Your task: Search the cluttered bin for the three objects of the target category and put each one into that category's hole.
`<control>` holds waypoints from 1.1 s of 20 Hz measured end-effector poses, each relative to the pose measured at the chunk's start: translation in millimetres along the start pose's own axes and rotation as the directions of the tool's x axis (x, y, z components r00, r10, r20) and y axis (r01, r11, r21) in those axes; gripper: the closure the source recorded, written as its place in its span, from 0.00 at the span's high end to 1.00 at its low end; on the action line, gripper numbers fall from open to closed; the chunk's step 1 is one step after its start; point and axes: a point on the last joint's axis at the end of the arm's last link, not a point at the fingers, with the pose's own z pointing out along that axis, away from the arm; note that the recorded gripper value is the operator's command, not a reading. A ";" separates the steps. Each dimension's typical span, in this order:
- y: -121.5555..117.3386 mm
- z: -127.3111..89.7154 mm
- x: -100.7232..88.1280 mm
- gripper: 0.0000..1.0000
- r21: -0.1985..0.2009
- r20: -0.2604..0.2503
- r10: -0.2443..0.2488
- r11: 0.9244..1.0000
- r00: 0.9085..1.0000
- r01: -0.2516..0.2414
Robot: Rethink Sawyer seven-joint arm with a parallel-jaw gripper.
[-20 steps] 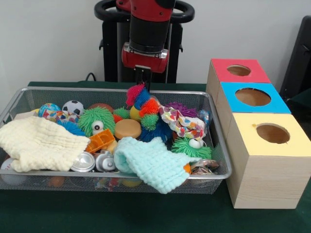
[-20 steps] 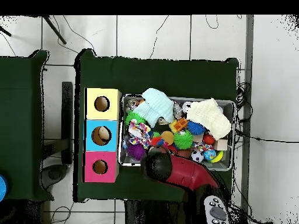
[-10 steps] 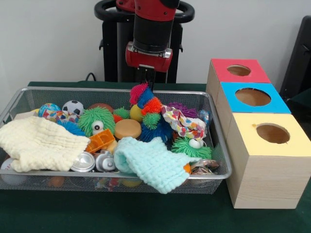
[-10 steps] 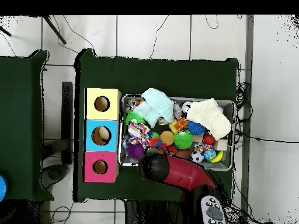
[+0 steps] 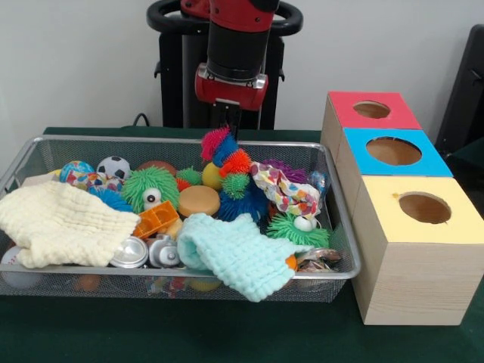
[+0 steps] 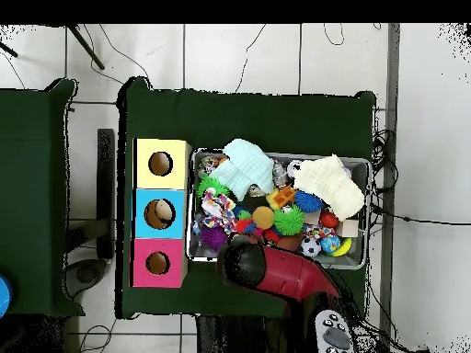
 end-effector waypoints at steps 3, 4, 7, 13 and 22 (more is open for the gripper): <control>1.7 -1.4 1.5 0.00 0.001 -0.008 -0.003 1.000 1.000 0.003; 2.6 -2.2 1.8 0.00 0.001 -0.010 -0.005 1.000 1.000 0.005; 5.2 -5.4 1.6 0.00 -0.001 -0.014 -0.007 1.000 1.000 0.007; 6.7 -10.3 2.6 0.00 -0.006 -0.033 -0.004 1.000 0.999 0.004; 7.5 -11.0 7.4 0.00 -0.013 -0.077 -0.002 1.000 0.997 0.001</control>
